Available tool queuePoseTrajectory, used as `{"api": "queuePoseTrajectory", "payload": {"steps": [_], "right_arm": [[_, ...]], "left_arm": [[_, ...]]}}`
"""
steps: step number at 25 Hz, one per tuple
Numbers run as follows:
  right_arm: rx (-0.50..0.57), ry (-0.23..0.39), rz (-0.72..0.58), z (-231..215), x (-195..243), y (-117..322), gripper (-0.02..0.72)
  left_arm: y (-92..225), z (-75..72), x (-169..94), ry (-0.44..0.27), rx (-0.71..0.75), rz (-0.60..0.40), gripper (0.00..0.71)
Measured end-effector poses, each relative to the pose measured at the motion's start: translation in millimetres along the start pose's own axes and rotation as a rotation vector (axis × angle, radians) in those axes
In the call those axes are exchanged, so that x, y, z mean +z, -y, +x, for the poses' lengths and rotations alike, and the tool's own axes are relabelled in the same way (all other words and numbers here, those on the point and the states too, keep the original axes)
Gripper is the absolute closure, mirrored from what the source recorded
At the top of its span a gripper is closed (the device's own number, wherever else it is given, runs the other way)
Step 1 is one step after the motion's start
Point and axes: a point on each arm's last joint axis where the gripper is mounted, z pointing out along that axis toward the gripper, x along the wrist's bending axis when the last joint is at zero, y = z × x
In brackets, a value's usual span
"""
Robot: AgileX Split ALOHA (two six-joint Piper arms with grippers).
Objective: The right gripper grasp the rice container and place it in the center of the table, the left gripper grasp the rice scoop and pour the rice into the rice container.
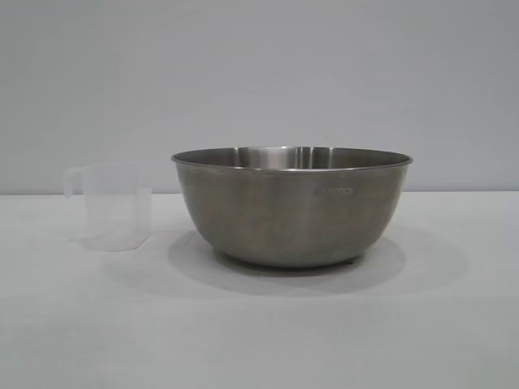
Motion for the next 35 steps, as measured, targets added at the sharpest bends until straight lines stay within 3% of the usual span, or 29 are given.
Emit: {"api": "queuePoseTrajectory", "payload": {"steps": [4, 9, 35], "right_arm": [[0.0, 0.0, 0.0, 0.0, 0.0, 0.0, 0.141], [0.0, 0.0, 0.0, 0.0, 0.0, 0.0, 0.141], [0.01, 0.017, 0.0, 0.2, 0.0, 0.0, 0.141]], "left_arm": [[-0.2, -1.1, 0.3, -0.114, -0.067, 0.002, 0.309], [-0.3, -1.8, 0.5, -0.187, -0.11, 0.003, 0.309], [-0.4, -1.9, 0.5, -0.194, -0.114, 0.003, 0.309]]}}
